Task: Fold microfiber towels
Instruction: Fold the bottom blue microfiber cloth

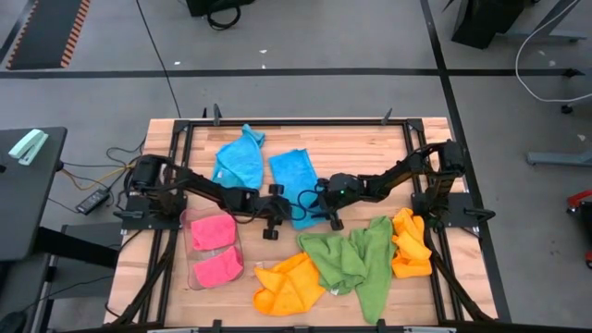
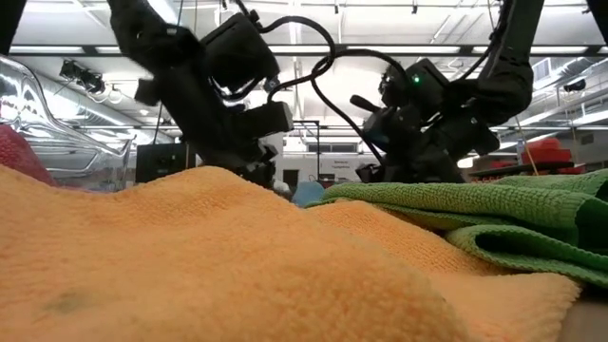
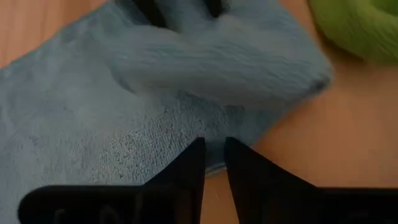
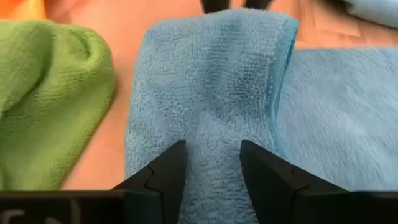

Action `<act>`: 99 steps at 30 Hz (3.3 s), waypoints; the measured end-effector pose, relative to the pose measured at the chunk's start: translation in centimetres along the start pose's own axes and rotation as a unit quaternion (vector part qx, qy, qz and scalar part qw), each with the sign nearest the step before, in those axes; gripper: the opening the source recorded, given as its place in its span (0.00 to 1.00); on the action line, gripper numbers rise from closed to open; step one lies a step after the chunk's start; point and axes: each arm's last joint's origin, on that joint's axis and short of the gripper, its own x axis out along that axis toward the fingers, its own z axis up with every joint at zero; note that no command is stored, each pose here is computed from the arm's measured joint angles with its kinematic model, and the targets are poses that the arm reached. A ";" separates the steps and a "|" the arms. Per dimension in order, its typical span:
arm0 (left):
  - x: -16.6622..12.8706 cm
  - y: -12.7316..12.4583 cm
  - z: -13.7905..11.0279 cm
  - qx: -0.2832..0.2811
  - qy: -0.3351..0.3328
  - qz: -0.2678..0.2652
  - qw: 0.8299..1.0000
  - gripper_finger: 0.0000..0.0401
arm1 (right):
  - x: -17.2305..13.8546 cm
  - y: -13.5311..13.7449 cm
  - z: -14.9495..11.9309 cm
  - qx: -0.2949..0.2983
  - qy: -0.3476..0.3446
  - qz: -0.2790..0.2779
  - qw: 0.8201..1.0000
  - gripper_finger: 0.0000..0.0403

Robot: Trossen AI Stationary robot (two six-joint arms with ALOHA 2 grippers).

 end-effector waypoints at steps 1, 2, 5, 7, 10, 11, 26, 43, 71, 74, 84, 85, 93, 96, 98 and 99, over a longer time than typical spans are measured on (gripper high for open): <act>-0.4 0.0 0.2 0.004 0.010 -0.003 1.000 0.17 | 0.0 0.0 0.0 0.003 0.002 -0.001 1.000 0.40; -0.8 0.0 0.7 0.005 0.012 -0.005 1.000 0.17 | 0.0 0.0 -0.1 0.005 0.003 -0.001 1.000 0.40; -2.4 0.0 1.8 0.010 0.021 -0.012 1.000 0.17 | 0.0 0.0 -0.1 0.009 0.005 -0.001 1.000 0.40; -3.1 -0.2 2.4 0.014 0.021 -0.016 1.000 0.17 | 0.0 0.0 -0.1 0.012 0.005 -0.001 1.000 0.40; -4.0 -0.3 3.6 0.014 -0.009 -0.013 1.000 0.18 | 0.0 0.0 0.0 0.012 0.003 -0.002 1.000 0.40; -4.1 -0.3 3.9 0.011 -0.015 -0.010 1.000 0.18 | 0.1 -0.1 0.2 0.011 0.001 -0.003 1.000 0.40; -3.4 0.1 3.5 -0.034 -0.025 0.053 0.998 0.10 | -0.3 -0.9 2.4 -0.020 -0.027 -0.017 0.999 0.40; 2.1 -0.5 3.2 -0.112 -0.080 0.064 0.988 0.24 | -7.5 -0.5 5.3 -0.002 0.002 -0.053 0.999 0.40; 1.2 -1.6 2.3 -0.194 -0.010 0.013 0.981 0.58 | -4.3 2.3 4.6 -0.035 -0.006 0.011 0.999 0.40; 1.2 -1.6 2.3 -0.193 -0.010 0.013 0.981 0.58 | -2.8 2.9 4.2 -0.044 -0.020 0.019 0.999 0.40; 1.1 -1.8 2.3 -0.184 -0.010 0.012 0.983 0.57 | -0.1 0.4 1.8 0.003 -0.026 -0.017 1.000 0.40; 1.1 -1.9 2.3 -0.184 -0.010 0.011 0.983 0.57 | 0.1 0.1 1.4 0.003 -0.018 -0.019 1.000 0.40; 1.0 -2.3 2.3 -0.186 -0.008 0.006 0.982 0.57 | 1.4 -0.2 -0.5 0.015 0.008 -0.014 1.000 0.40; 1.0 -2.4 2.4 -0.185 -0.008 0.006 0.983 0.56 | 0.9 -0.2 0.0 0.016 0.013 -0.017 1.000 0.40; 1.0 -2.5 2.4 -0.184 -0.008 0.005 0.983 0.55 | 0.1 -0.2 0.5 0.015 0.014 -0.018 1.000 0.40; 1.0 -2.6 2.3 -0.183 -0.006 0.004 0.983 0.55 | -0.3 -0.2 1.0 0.013 0.009 -0.021 1.000 0.40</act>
